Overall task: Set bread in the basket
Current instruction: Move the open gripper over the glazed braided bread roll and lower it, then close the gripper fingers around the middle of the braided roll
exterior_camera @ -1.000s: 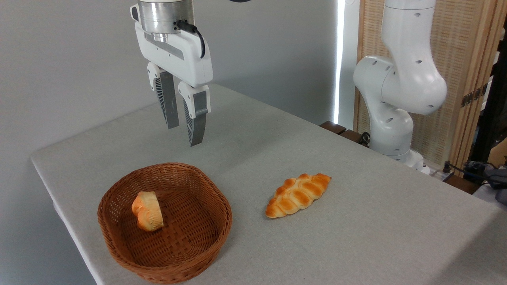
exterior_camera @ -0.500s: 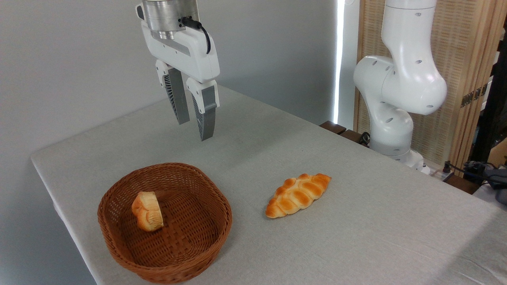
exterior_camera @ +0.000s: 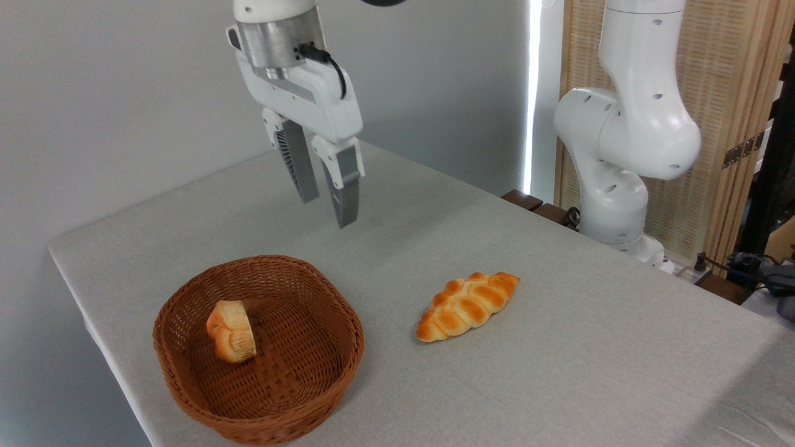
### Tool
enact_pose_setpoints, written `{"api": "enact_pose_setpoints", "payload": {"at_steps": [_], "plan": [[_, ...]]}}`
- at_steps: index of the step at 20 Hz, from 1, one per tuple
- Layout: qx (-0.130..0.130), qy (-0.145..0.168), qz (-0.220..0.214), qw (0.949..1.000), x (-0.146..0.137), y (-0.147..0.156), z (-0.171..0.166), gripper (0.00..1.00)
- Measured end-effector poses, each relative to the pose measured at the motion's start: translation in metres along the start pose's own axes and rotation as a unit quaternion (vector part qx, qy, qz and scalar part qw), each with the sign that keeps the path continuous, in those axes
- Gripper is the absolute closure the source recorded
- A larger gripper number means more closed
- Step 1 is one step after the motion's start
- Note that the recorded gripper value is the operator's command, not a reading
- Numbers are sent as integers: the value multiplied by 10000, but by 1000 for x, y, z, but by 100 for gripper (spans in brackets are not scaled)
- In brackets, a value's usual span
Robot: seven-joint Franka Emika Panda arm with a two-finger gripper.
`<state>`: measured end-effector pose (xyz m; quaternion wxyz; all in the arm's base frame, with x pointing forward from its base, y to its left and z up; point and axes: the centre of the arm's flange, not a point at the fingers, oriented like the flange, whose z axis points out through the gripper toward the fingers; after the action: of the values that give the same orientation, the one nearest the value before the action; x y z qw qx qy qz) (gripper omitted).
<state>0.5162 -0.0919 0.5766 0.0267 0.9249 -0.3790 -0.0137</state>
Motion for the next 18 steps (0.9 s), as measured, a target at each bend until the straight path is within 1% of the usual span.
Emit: {"api": "enact_pose_setpoints", "payload": {"at_steps": [2, 5, 7, 10, 12, 15, 18], "plan": [[-35, -59, -119, 9999, -17, -3, 13, 0], [36, -326, -236, 9992, -48, -5, 39, 0], [98, -436, -240, 9987, -63, -1, 56, 0], [208, -498, -186, 9984, -77, 6, 76, 0], [232, -596, -135, 9979, -84, 9, 92, 0], [375, -765, 34, 9964, -91, 8, 121, 0], [428, -782, 67, 9960, -95, 7, 136, 0]]}}
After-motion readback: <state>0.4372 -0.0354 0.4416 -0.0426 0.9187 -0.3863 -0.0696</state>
